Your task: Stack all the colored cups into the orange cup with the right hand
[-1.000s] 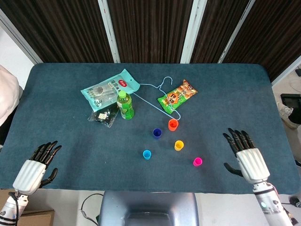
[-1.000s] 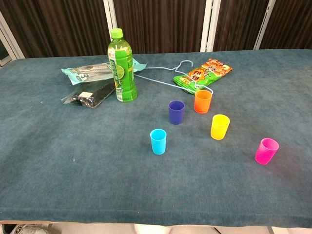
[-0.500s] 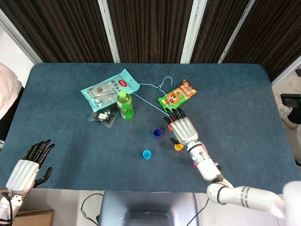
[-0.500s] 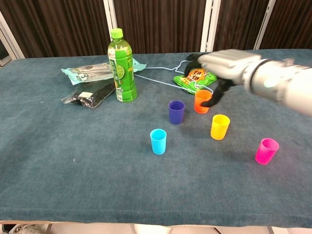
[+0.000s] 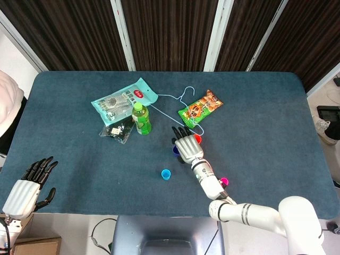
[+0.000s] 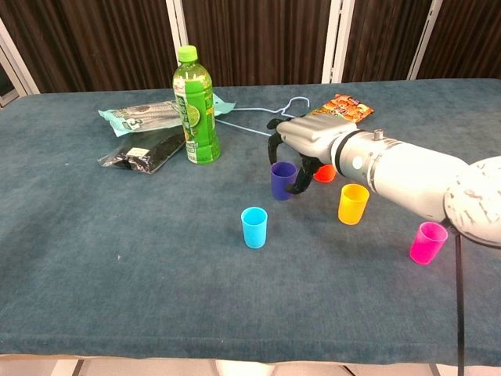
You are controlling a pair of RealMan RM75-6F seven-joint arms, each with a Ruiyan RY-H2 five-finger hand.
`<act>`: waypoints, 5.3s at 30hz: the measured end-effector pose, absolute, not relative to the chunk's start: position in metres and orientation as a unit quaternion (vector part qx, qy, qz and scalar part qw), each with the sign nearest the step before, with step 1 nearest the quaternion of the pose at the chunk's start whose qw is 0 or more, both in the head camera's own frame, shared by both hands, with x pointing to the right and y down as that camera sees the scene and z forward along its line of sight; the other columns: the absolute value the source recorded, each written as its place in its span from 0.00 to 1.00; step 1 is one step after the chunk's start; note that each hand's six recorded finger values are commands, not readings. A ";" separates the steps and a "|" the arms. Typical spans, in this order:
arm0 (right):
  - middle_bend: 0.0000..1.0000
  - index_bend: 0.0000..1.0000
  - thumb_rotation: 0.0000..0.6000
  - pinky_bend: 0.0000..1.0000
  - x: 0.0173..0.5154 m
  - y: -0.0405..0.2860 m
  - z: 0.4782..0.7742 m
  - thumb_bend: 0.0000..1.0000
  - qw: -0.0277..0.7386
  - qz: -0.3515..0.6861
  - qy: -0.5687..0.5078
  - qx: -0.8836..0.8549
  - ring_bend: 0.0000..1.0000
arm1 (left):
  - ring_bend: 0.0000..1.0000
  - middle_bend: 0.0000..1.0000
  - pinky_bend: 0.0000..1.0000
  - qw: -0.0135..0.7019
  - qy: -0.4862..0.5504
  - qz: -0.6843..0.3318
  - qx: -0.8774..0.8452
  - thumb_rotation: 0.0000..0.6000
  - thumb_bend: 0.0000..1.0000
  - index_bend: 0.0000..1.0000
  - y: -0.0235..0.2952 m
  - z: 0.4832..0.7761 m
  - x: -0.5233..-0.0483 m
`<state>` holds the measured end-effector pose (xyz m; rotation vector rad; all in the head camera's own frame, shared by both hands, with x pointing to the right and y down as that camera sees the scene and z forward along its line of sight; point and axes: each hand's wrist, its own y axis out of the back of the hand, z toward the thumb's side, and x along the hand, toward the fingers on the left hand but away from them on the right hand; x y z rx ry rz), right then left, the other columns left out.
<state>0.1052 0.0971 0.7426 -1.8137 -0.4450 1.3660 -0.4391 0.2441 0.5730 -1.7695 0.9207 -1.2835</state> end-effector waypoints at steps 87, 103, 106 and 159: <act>0.01 0.62 1.00 0.00 0.194 0.140 0.702 0.46 0.389 0.562 -0.155 -0.713 0.00 | 0.00 0.00 0.11 0.378 0.337 -0.505 -0.699 1.00 0.47 0.00 0.250 0.581 -0.431; 0.01 0.62 1.00 0.00 0.178 0.060 0.678 0.46 0.396 0.555 -0.290 -0.671 0.00 | 0.00 0.00 0.11 0.378 0.337 -0.508 -0.697 1.00 0.47 0.00 0.250 0.582 -0.432; 0.01 0.62 1.00 0.00 0.175 0.058 0.687 0.46 0.394 0.565 -0.286 -0.666 0.00 | 0.00 0.00 0.11 0.377 0.339 -0.509 -0.695 1.00 0.47 0.00 0.249 0.581 -0.433; 0.00 0.50 1.00 0.00 0.074 0.172 0.712 0.46 0.390 0.480 -0.121 -0.776 0.00 | 0.00 0.00 0.11 0.373 0.352 -0.505 -0.694 1.00 0.47 0.00 0.248 0.573 -0.440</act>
